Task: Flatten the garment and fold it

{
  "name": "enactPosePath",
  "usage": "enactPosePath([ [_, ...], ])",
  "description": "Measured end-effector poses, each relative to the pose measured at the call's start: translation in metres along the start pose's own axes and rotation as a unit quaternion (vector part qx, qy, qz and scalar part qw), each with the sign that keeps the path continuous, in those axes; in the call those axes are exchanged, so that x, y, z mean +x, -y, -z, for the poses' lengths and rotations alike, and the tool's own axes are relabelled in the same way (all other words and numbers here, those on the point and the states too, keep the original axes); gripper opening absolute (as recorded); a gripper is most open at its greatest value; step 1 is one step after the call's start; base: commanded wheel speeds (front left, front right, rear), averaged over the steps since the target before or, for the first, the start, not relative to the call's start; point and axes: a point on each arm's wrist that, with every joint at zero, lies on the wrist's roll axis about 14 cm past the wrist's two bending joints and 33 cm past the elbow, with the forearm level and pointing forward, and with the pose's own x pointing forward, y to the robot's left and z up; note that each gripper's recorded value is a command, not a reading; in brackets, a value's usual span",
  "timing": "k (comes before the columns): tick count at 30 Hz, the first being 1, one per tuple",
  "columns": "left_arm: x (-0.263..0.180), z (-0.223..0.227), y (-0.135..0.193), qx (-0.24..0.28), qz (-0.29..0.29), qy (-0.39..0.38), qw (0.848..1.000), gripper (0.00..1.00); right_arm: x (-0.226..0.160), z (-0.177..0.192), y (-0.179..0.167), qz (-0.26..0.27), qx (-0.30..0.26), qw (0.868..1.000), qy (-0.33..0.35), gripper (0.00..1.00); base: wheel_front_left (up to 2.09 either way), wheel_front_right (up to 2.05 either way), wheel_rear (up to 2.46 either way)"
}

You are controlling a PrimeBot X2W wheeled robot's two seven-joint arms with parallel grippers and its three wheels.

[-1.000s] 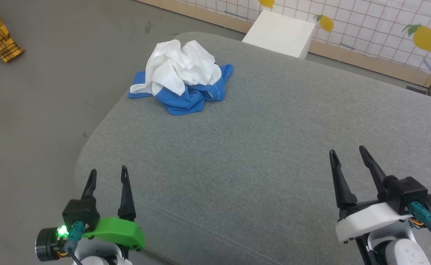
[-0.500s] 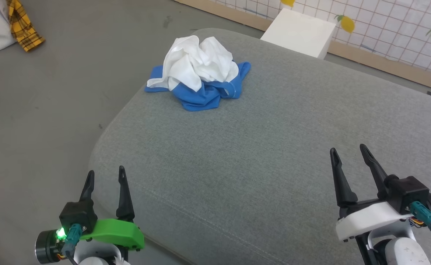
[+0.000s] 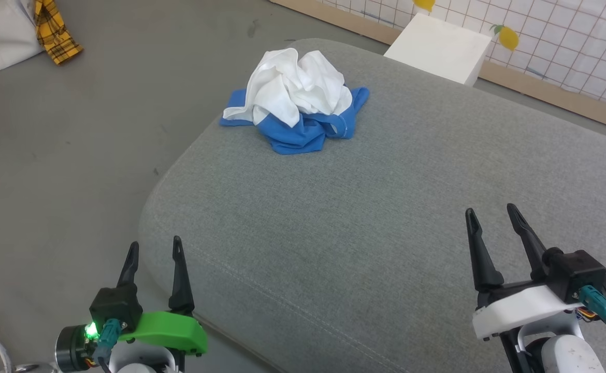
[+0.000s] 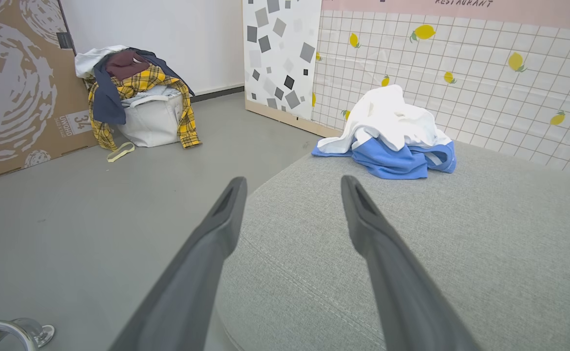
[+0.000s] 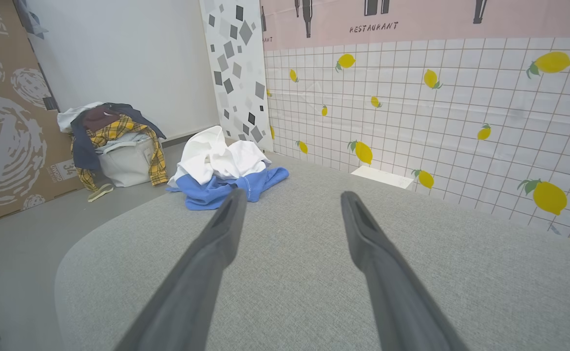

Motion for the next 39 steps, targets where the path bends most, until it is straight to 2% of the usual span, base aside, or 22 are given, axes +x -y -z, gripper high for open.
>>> enactPosePath([
  [12, 0.001, 0.002, 0.002, -0.001, 0.004, -0.002, 1.000, 1.00, -0.002, 0.000, 0.004, 0.006, 0.002, 1.000, 0.000, 1.00, 0.00, 0.00, 0.00],
  [17, 0.013, 0.002, 0.006, -0.018, 0.009, -0.009, 1.000, 1.00, 0.002, -0.001, 0.005, 0.006, 0.005, 1.000, 0.003, 1.00, 0.00, 0.00, 0.00],
  [24, 0.093, -0.042, 0.029, -0.025, 0.047, 0.011, 0.999, 1.00, 0.021, -0.007, 0.017, 0.010, 0.004, 1.000, 0.017, 1.00, 0.00, 0.00, 0.00],
  [29, 0.155, -0.058, 0.047, -0.020, 0.066, -0.010, 0.998, 1.00, 0.031, 0.006, 0.035, 0.024, 0.011, 1.000, 0.013, 1.00, 0.00, 0.00, 0.00],
  [33, 0.204, -0.052, 0.064, -0.015, 0.078, -0.062, 0.995, 1.00, 0.039, 0.020, 0.056, 0.044, 0.020, 0.999, 0.011, 1.00, 0.00, 0.00, 0.00],
  [39, 0.261, -0.011, 0.090, 0.003, 0.084, -0.173, 0.981, 1.00, 0.047, 0.049, 0.087, 0.071, 0.031, 0.997, 0.000, 1.00, 0.00, 0.00, 0.00],
])
